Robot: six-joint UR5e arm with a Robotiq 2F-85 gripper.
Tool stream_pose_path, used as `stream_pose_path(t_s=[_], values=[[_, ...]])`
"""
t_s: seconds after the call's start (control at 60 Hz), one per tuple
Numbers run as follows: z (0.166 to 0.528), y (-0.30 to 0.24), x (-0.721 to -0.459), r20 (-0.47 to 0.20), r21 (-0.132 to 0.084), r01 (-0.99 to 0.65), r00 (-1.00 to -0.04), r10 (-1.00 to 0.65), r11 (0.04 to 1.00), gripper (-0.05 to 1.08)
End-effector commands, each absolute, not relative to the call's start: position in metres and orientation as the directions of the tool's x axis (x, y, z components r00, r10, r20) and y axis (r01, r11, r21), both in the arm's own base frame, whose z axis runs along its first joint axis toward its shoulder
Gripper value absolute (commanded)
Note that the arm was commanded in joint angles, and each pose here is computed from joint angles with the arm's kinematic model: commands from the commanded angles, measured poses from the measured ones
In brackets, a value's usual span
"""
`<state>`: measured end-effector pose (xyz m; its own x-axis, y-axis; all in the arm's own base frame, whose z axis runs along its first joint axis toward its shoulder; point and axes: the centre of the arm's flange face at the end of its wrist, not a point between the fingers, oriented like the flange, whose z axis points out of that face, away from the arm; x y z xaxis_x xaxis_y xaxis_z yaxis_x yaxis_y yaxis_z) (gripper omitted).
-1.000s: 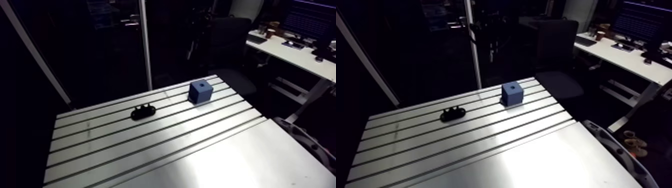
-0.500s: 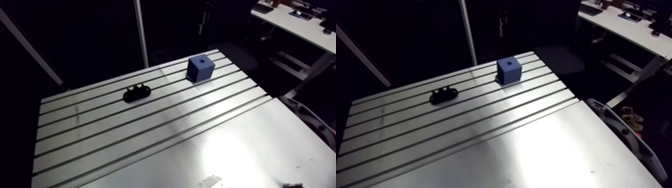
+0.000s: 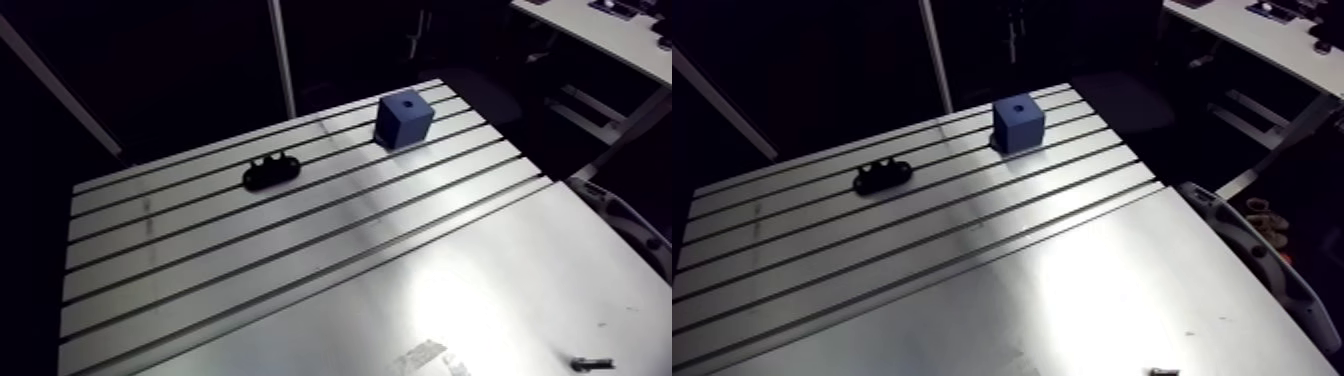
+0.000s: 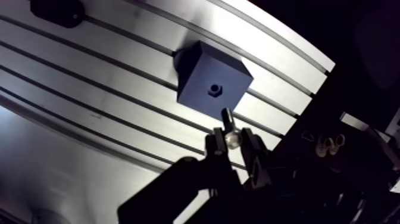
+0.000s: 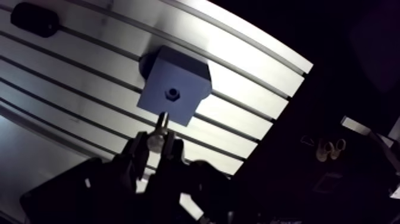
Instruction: Pick up the M10 bolt and insert it into the hex recess until seated.
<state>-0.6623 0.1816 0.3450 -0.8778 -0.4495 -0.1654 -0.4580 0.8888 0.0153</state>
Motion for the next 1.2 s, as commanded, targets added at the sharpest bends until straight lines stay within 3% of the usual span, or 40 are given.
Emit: stream_pose_path(t_s=[0.017,0.567,0.833,1.2], values=[[0.332,0.182,-0.662,-0.177,-0.001,-0.457,-0.875,-0.45,0.889,0.9],[0.311,0.204,-0.65,-0.191,-0.022,-0.409,-0.894,-0.406,0.912,0.94],[0.302,0.201,-0.647,-0.18,-0.016,-0.415,-0.894,-0.411,0.91,0.97],[0.29,0.193,-0.642,-0.191,-0.039,-0.422,-0.887,-0.421,0.906,0.98]])
